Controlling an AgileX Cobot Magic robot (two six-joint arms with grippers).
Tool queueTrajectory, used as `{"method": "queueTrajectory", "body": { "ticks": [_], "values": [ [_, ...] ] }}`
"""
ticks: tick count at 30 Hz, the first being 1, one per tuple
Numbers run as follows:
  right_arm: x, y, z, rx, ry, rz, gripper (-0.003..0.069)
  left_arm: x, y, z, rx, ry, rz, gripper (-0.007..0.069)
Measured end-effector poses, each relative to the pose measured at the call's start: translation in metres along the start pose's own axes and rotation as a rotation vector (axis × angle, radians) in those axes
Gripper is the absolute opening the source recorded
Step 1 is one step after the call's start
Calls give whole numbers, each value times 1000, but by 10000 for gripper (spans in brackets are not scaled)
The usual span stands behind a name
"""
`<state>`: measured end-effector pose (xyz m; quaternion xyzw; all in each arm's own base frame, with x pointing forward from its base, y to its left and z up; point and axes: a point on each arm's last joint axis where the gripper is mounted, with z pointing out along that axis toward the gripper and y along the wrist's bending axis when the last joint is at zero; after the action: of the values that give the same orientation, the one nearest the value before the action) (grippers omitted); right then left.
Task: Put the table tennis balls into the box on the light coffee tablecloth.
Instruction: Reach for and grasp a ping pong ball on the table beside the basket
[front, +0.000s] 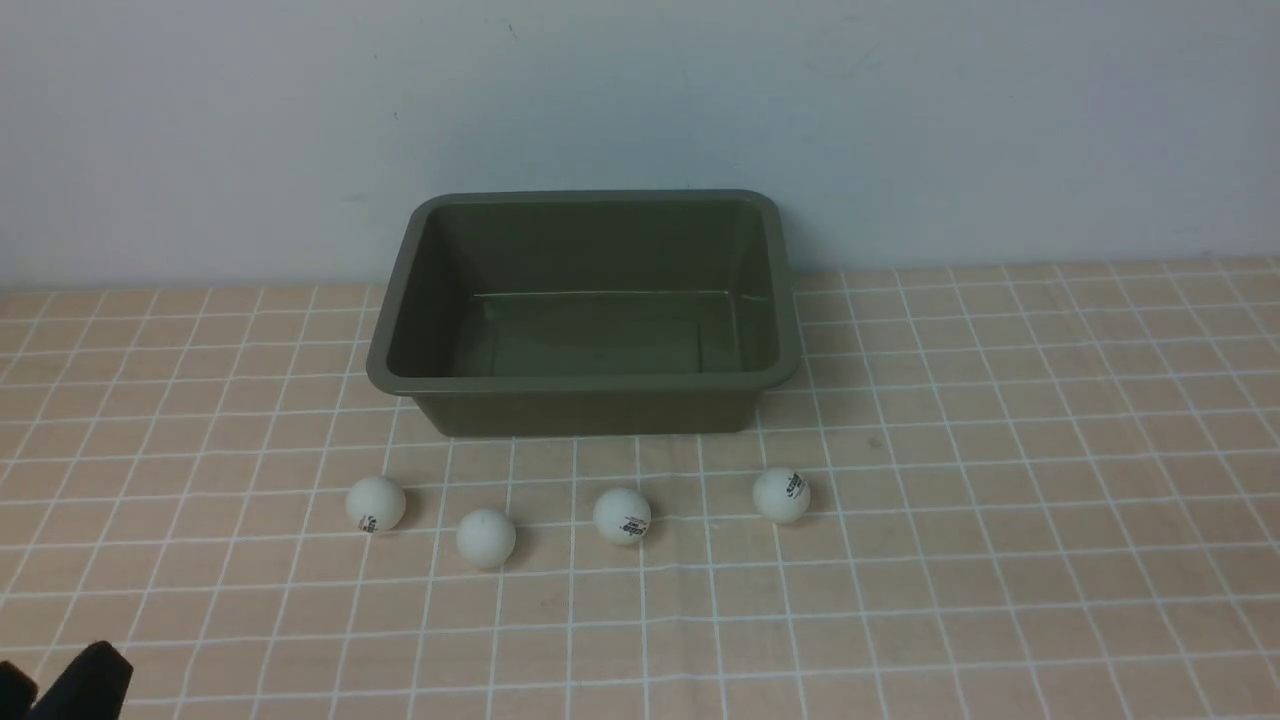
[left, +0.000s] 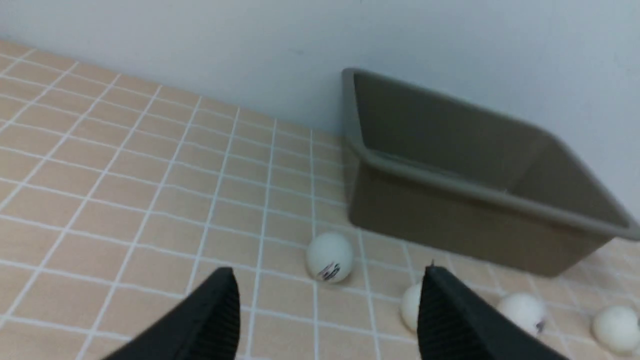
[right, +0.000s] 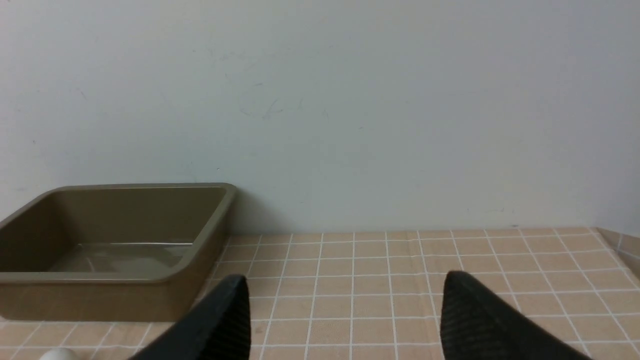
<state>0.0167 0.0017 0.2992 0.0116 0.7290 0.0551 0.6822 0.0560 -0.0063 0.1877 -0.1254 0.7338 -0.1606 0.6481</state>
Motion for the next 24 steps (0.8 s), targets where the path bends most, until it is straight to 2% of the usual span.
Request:
{"method": "queueTrajectory", "body": {
  "ticks": [10,15,24],
  "values": [
    [2,0,0,1,22,4,467,-9,-1,0,15,-95,-68,403],
    [2,2,0,-23,27,40,467,-19,-12,-6,52,-26,-105,403],
    [2,17,5,-186,54,-77,467,-67,-47,-15,112,192,56,403]
  ]
}}
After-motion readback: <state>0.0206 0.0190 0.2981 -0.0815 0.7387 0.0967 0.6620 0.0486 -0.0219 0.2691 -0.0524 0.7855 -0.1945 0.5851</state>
